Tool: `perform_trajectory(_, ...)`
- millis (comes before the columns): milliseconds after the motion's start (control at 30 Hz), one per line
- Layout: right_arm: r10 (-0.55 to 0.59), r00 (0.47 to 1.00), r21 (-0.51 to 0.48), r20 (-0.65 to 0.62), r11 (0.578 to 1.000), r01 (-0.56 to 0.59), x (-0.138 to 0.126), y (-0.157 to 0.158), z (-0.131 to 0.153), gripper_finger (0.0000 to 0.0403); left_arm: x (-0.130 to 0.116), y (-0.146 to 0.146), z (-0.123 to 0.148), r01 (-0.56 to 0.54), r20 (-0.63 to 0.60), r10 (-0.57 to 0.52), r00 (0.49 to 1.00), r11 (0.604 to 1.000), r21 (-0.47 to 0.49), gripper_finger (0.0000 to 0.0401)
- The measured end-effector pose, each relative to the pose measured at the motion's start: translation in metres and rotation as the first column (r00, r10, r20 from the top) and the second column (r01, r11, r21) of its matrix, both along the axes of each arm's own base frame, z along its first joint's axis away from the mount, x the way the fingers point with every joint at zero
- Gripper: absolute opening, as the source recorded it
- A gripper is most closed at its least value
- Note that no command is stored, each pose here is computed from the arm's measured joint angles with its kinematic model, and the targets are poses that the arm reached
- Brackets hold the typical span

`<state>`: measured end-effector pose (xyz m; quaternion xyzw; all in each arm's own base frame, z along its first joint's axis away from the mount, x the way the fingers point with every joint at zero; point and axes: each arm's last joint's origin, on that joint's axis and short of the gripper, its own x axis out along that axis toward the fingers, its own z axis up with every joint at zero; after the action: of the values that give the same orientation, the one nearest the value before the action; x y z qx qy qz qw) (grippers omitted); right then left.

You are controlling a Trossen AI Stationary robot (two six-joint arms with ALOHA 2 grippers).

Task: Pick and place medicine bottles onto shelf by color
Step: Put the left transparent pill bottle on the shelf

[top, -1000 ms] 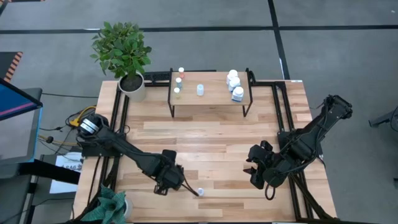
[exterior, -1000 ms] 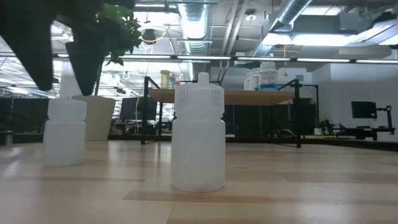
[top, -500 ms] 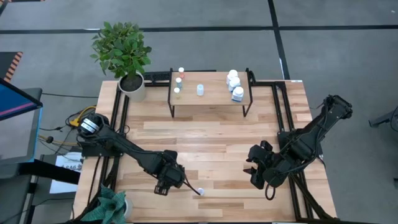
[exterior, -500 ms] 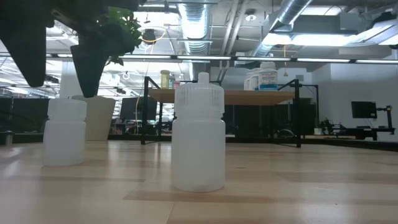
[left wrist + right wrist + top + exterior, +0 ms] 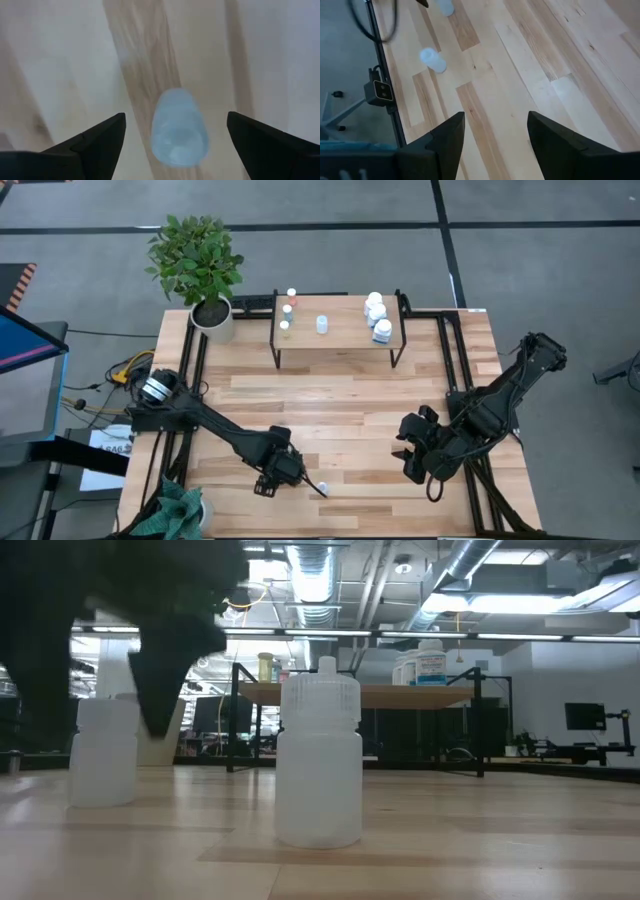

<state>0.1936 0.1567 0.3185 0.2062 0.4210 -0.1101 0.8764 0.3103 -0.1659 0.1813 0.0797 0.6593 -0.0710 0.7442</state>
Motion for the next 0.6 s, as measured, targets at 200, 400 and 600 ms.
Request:
perform_trajectory(200,0.0,1.0,-0.005,-0.006,1.0,0.0,-0.0005,-0.0005,-0.0003,0.024,-0.001,0.0012,-0.0117,-0.009,-0.072,0.01,0.997,1.0,0.02,0.0332)
perform_trajectory(400,-0.001,1.0,-0.004,-0.005,1.0,0.001,-0.0004,-0.0004,-0.0003,0.024,0.0017,0.0032,-0.0039,-0.012,-0.045,0.012,0.999,1.0,0.005,0.0332)
perform_trajectory(600,-0.002,1.0,-0.001,-0.003,1.0,0.002,-0.0004,-0.0003,-0.0001,0.024,0.0032,0.0021,-0.0037,0.041,-0.029,-0.041,0.999,0.999,0.0,0.0329)
